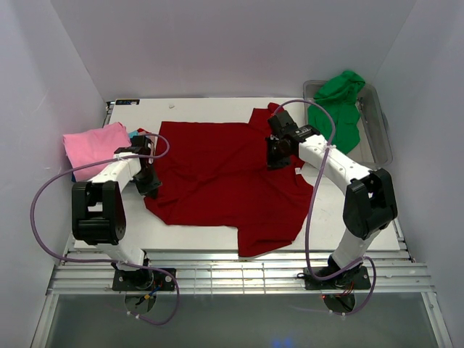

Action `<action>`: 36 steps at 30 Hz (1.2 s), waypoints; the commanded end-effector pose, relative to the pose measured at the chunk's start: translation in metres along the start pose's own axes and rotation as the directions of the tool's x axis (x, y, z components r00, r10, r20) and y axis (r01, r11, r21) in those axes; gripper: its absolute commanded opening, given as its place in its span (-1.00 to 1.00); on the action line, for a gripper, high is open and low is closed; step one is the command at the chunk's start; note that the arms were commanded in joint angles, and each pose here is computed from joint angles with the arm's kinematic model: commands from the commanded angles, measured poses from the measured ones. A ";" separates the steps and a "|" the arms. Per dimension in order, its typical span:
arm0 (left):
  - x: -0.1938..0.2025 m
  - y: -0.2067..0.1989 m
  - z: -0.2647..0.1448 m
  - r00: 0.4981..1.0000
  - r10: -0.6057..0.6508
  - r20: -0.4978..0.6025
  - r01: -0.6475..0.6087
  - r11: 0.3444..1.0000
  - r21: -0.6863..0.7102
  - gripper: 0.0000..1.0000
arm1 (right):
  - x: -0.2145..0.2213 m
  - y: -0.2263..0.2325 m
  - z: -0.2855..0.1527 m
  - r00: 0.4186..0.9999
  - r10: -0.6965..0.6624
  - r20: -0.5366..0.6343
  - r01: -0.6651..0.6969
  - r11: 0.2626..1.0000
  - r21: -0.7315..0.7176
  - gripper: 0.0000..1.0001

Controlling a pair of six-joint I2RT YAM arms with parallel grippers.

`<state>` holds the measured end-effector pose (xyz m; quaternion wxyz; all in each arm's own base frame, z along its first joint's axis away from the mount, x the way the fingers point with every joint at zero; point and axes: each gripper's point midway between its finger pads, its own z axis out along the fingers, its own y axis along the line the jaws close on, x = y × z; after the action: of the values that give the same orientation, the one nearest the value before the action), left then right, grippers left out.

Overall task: Fold and stack the t-shirts
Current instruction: Flatten the tshirt out

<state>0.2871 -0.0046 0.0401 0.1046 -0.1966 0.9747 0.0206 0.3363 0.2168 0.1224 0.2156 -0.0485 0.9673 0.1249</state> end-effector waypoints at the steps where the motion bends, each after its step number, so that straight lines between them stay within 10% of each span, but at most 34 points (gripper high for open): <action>1: -0.010 0.012 -0.022 0.998 -0.009 0.066 0.012 0.998 -0.056 -1.00 | -0.005 0.005 -0.011 1.000 0.004 0.031 -0.003 1.000 -0.020 -0.85; 20: 0.032 0.028 -0.040 0.998 -0.061 0.006 0.062 0.996 -0.062 -1.00 | 0.005 0.011 0.011 1.000 -0.010 -0.023 0.009 0.998 -0.058 -0.85; 32: -0.101 -0.067 -0.118 0.971 -0.098 0.217 0.029 0.953 0.303 -1.00 | -0.077 -0.044 -0.020 0.992 0.067 0.105 -0.073 0.996 0.055 -0.59; 36: -0.131 -0.090 -0.106 0.972 -0.096 0.213 0.015 0.936 0.352 -0.37 | -0.112 -0.052 -0.019 0.990 0.070 0.123 -0.078 0.995 0.062 -0.26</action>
<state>0.3985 -0.0348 0.1716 0.2496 -0.2045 0.9416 -0.0967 0.4215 0.1723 0.1692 0.2724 0.0133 0.9551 0.1157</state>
